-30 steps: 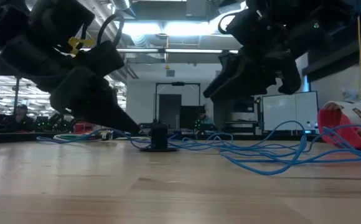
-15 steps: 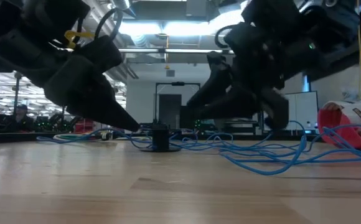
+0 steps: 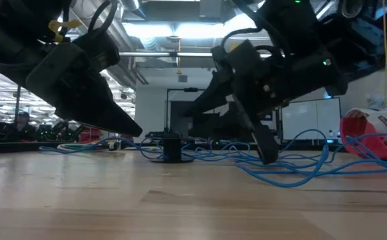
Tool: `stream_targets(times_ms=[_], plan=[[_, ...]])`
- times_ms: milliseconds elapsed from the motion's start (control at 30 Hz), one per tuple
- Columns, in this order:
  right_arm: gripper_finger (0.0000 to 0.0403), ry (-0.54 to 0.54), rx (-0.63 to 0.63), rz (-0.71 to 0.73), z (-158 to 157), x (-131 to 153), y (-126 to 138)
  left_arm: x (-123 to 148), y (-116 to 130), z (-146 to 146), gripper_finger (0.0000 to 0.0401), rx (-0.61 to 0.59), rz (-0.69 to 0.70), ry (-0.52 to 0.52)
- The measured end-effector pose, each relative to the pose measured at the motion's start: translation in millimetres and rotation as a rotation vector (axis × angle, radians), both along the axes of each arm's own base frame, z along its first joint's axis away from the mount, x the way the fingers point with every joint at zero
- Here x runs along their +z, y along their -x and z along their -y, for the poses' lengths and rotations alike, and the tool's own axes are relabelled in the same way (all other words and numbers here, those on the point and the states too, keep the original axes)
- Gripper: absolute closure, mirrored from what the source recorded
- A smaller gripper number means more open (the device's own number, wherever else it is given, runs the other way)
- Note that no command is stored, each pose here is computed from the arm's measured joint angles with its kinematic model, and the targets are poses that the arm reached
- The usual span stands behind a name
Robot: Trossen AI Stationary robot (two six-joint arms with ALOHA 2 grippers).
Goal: Coil cords
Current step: Coil the blue wire onto the spool
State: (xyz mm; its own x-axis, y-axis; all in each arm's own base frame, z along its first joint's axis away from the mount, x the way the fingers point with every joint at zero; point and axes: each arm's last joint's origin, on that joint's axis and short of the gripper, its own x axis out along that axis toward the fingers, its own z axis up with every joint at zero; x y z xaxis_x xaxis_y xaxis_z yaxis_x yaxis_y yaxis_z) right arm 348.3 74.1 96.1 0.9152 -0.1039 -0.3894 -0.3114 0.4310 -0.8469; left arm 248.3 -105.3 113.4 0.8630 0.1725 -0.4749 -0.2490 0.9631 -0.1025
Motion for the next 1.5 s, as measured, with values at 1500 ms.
stream_targets(times_ms=[1500], plan=[[0.0253,-0.042,-0.149,-0.295,-3,21,-22,0,1,1,0.0396,0.010,0.001,0.027]])
